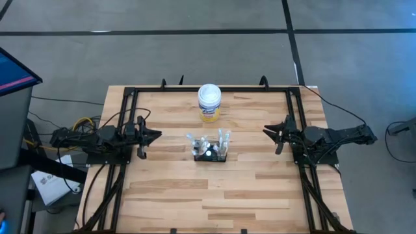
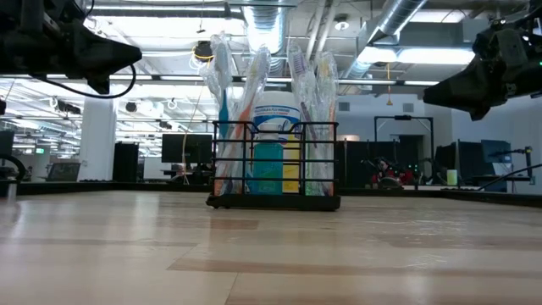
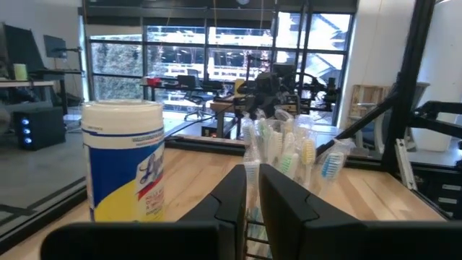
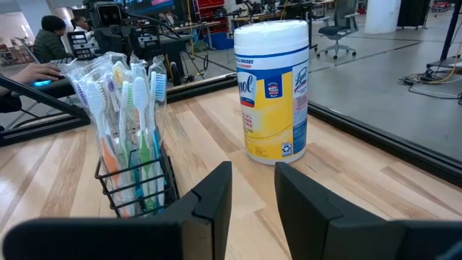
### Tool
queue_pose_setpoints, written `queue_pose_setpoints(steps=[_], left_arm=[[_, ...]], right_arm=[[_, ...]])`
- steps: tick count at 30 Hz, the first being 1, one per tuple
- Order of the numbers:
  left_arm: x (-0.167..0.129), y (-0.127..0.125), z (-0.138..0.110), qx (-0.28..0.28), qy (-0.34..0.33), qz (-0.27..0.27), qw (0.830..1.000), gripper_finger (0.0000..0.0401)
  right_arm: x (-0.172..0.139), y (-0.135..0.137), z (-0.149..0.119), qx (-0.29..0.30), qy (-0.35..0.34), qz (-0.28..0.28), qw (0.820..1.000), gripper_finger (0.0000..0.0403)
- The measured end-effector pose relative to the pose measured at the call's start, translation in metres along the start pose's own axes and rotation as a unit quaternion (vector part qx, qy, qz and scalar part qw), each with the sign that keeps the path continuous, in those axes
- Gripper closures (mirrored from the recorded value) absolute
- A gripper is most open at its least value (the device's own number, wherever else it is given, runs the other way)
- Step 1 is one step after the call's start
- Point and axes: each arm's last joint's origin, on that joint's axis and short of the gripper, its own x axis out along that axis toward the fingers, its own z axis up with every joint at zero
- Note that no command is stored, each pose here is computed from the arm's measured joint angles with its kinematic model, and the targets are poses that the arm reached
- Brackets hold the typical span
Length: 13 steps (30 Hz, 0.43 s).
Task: Pick & Place toothbrushing station
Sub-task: Return to Home Position
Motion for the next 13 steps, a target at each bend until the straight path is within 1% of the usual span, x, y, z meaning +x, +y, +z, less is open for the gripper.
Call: queue_pose_setpoints(steps=[8, 13], left_arm=[[0.002, 0.008, 0.000, 0.006, -0.004, 0.046, 0.999, 0.0366], [0.002, 0.011, 0.001, 0.008, -0.005, 0.062, 0.998, 0.0366]], right_arm=[[0.000, 0.000, 0.000, 0.000, 0.000, 0.000, 1.000, 0.0305], [0.000, 0.000, 0.000, 0.000, 0.000, 0.000, 1.000, 0.0305]])
